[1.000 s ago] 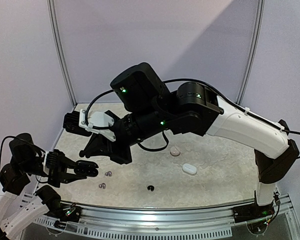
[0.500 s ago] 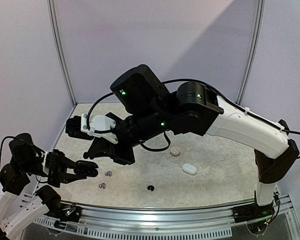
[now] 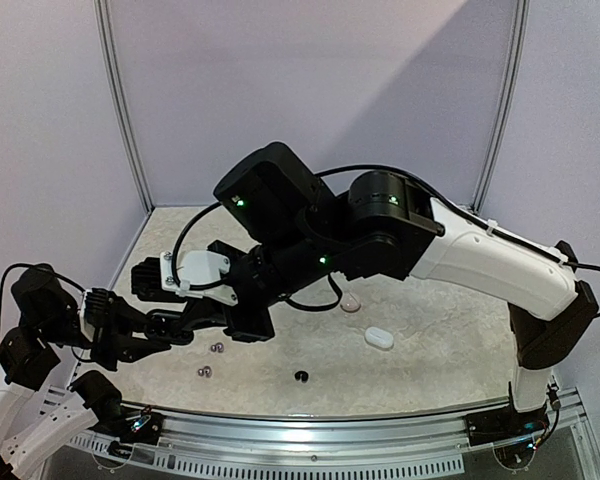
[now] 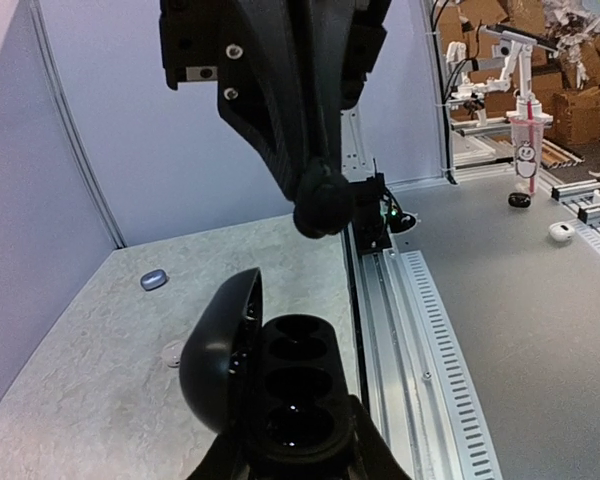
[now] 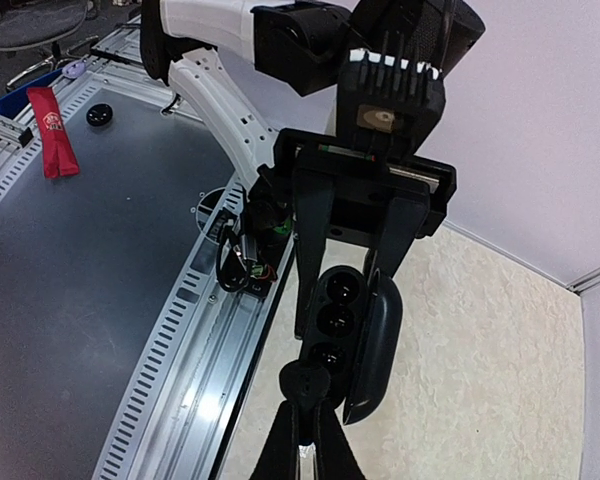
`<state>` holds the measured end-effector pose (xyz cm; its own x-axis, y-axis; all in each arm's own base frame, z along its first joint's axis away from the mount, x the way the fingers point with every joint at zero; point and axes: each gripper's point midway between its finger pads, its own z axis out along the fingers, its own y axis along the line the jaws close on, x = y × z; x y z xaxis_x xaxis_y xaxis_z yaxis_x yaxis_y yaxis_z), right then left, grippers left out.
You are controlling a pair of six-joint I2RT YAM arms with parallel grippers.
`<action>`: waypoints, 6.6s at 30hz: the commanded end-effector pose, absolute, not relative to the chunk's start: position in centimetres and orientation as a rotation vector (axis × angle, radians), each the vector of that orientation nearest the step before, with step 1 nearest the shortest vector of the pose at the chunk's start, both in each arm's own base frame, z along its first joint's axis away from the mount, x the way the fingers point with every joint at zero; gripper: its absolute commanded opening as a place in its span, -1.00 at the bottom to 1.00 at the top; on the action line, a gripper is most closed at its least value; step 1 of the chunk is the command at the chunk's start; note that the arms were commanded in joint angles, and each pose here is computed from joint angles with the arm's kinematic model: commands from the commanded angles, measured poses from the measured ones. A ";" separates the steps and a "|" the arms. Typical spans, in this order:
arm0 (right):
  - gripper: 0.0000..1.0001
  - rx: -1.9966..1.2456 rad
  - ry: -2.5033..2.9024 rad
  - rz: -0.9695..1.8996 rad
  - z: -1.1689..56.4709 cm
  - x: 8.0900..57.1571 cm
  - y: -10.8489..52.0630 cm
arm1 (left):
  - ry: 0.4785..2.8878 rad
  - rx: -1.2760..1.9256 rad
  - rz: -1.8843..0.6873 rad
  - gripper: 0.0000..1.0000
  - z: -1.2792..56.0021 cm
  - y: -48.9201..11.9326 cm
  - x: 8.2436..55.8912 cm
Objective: Insert the wireless bluetooth earbuds into the charging case
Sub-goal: Insert the right earbud into the right side groove of the charging case, then pick up the left earbud from the center of the board, then insert the left earbud into the left side groove of the charging case.
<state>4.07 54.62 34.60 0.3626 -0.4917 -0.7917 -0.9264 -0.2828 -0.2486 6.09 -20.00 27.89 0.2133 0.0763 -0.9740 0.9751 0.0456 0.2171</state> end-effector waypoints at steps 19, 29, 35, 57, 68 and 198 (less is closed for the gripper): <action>-1.00 -1.934 1.267 0.603 30.7 6.1 56.4 | 1.145 1.275 -1.022 -1.00 28.7 -20.2 6.3; -0.97 -1.932 1.300 0.547 29.7 6.9 56.7 | 1.130 1.273 -1.007 -1.00 28.8 -20.2 6.3; -0.75 -1.906 1.335 0.497 29.6 7.7 56.4 | 1.129 1.272 -1.005 -1.00 28.7 -20.1 6.3; -0.30 -1.638 1.133 0.909 41.7 5.3 53.6 | 1.303 1.057 -1.072 -1.00 28.3 -20.3 9.3; -0.50 -1.255 1.878 0.809 30.1 21.7 46.7 | 1.312 1.035 -1.039 -1.00 28.3 -20.0 9.7; -0.89 -1.912 1.241 0.514 28.0 8.0 60.0 | 1.255 1.220 -0.941 -1.00 25.4 -19.9 8.1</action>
